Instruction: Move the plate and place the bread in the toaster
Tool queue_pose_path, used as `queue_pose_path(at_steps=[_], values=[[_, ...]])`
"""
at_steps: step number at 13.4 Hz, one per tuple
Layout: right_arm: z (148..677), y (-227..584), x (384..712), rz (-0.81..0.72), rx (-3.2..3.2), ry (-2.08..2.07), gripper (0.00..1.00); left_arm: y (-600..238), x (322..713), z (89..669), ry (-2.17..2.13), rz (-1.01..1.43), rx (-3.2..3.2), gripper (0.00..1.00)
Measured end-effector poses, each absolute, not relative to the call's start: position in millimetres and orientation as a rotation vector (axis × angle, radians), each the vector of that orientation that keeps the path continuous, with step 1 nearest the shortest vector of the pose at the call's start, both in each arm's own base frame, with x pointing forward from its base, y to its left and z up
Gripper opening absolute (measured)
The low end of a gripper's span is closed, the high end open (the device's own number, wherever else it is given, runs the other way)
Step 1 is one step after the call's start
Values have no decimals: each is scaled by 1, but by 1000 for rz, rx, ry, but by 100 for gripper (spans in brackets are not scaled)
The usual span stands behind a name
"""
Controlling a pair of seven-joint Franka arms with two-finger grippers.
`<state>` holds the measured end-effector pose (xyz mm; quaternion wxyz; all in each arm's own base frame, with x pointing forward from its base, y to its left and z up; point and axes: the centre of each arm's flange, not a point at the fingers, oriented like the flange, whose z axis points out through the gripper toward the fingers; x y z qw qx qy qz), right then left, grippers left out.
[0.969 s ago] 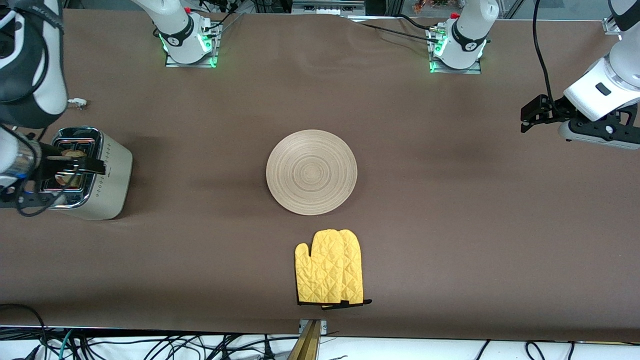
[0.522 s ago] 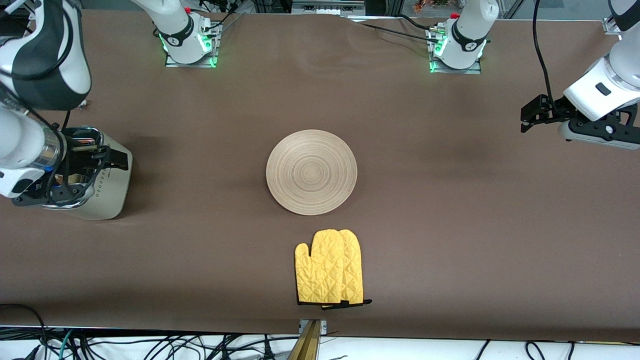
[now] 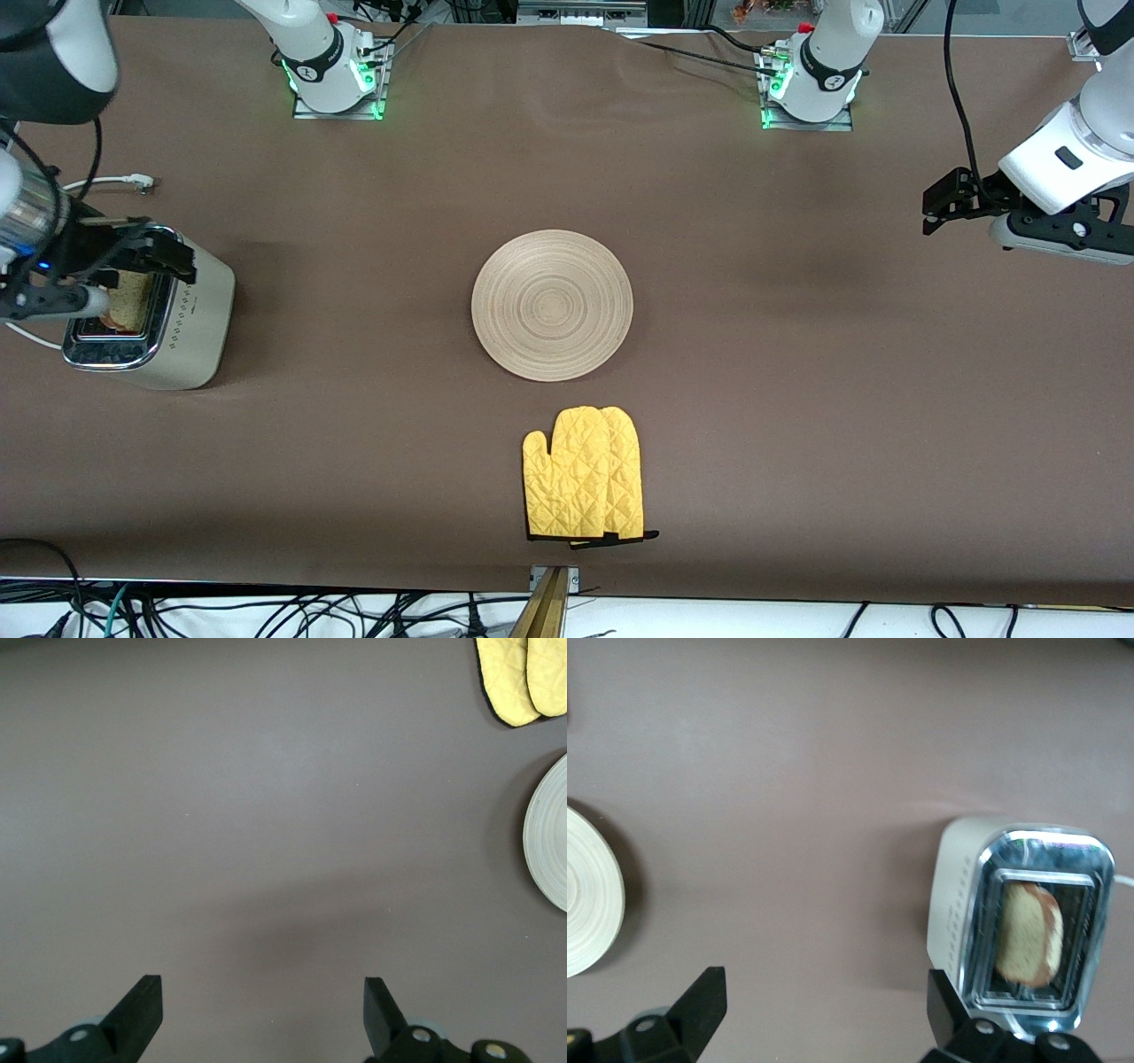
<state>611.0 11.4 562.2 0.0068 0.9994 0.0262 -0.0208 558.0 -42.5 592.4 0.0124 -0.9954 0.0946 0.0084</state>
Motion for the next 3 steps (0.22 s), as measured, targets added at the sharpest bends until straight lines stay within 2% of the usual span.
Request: queue_pose_path(at_steps=[3], values=[[559,-1,597,-77,3133,53,100,-43,558,592,295,26,-3103,100]])
